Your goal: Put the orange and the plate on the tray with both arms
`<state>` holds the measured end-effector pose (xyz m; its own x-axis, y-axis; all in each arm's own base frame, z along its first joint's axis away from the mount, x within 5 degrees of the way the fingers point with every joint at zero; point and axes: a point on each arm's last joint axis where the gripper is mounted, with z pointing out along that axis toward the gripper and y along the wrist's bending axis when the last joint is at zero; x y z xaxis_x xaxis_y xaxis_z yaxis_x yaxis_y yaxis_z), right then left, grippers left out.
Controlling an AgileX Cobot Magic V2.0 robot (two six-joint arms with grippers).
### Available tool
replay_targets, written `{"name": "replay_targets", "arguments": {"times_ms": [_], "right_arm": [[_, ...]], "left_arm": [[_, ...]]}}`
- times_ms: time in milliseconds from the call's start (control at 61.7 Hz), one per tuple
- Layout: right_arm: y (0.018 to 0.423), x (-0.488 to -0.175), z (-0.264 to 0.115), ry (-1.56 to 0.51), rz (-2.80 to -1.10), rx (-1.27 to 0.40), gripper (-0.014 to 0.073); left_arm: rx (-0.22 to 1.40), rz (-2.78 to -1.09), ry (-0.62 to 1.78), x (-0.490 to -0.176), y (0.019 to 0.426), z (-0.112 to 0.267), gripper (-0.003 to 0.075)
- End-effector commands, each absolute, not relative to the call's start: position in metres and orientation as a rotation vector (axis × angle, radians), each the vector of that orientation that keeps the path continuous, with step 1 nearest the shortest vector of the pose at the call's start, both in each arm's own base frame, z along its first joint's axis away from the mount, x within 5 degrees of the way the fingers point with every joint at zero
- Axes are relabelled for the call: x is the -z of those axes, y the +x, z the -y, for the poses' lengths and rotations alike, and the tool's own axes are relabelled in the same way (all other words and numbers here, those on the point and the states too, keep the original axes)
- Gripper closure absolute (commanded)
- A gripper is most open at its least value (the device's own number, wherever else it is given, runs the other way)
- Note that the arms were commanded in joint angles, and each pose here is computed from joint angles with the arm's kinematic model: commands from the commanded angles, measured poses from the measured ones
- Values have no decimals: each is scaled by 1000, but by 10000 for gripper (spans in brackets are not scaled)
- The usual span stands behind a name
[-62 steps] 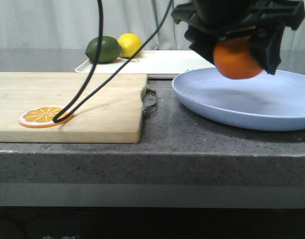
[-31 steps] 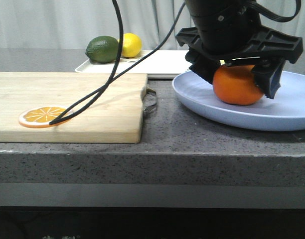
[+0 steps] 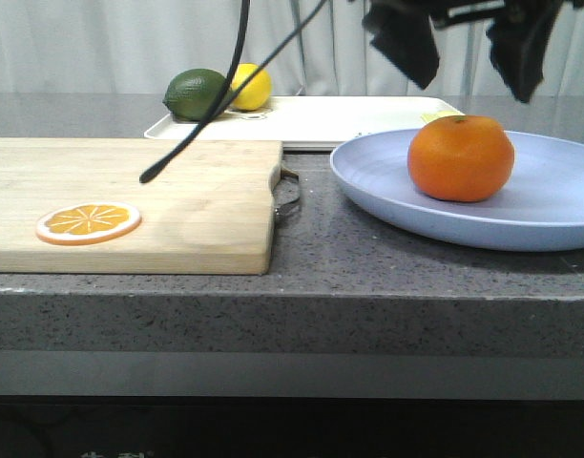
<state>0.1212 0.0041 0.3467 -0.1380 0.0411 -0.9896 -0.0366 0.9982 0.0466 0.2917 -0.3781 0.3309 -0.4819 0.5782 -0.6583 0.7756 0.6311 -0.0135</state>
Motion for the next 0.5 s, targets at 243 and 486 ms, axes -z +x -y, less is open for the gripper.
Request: {"name": "replay_targets", "arguments": {"times_ms": [243, 486], "right_arm": [[121, -366, -3, 11, -1600, -54, -8], [121, -366, -3, 11, -1600, -54, -8]], "left_arm": [[452, -2158, 1023, -377, 278, 365, 738], [380, -2262, 1072, -379, 272, 355, 738]]}}
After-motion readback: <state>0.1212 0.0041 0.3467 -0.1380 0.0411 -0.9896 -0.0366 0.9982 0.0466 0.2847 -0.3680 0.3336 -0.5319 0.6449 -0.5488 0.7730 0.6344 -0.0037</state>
